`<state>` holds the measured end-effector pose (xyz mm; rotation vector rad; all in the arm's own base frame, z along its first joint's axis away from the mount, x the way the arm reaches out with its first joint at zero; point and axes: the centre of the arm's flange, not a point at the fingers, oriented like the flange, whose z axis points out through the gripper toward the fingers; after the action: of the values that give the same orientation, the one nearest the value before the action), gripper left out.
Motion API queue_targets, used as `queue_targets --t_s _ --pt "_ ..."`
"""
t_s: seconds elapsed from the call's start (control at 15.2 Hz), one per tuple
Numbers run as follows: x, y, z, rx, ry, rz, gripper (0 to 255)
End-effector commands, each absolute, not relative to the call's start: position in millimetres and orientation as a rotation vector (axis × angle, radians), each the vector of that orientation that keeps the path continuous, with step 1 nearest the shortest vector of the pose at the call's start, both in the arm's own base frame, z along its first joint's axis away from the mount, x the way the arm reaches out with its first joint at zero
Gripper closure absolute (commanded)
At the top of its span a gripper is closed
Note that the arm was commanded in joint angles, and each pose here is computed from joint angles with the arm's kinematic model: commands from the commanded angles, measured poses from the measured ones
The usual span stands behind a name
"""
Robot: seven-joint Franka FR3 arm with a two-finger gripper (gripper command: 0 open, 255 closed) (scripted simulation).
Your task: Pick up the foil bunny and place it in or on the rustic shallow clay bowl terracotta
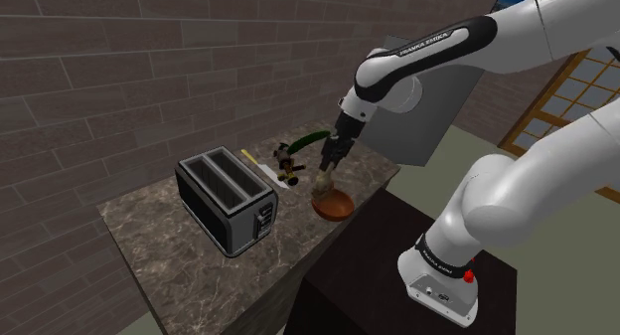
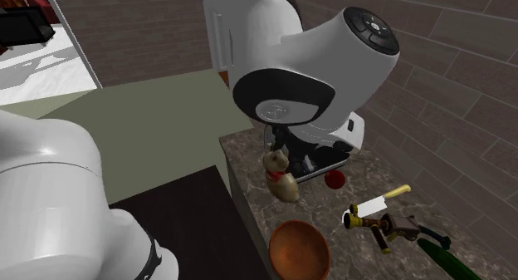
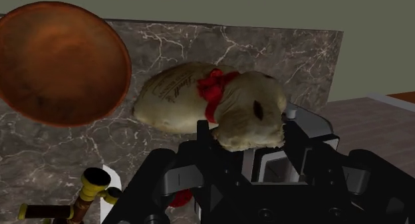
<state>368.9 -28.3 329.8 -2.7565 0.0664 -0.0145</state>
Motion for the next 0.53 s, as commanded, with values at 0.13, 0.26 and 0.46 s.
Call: queue_targets --t_s 0.13,0.26,0.46 --pt "367.9 -80.3 340.8 -2.757 0.064 -0.014 255" --pt "366.8 -106.4 344.7 -2.757 0.064 -0.014 255" --pt "365.3 -142.8 350.2 -2.757 0.064 -0.014 255"
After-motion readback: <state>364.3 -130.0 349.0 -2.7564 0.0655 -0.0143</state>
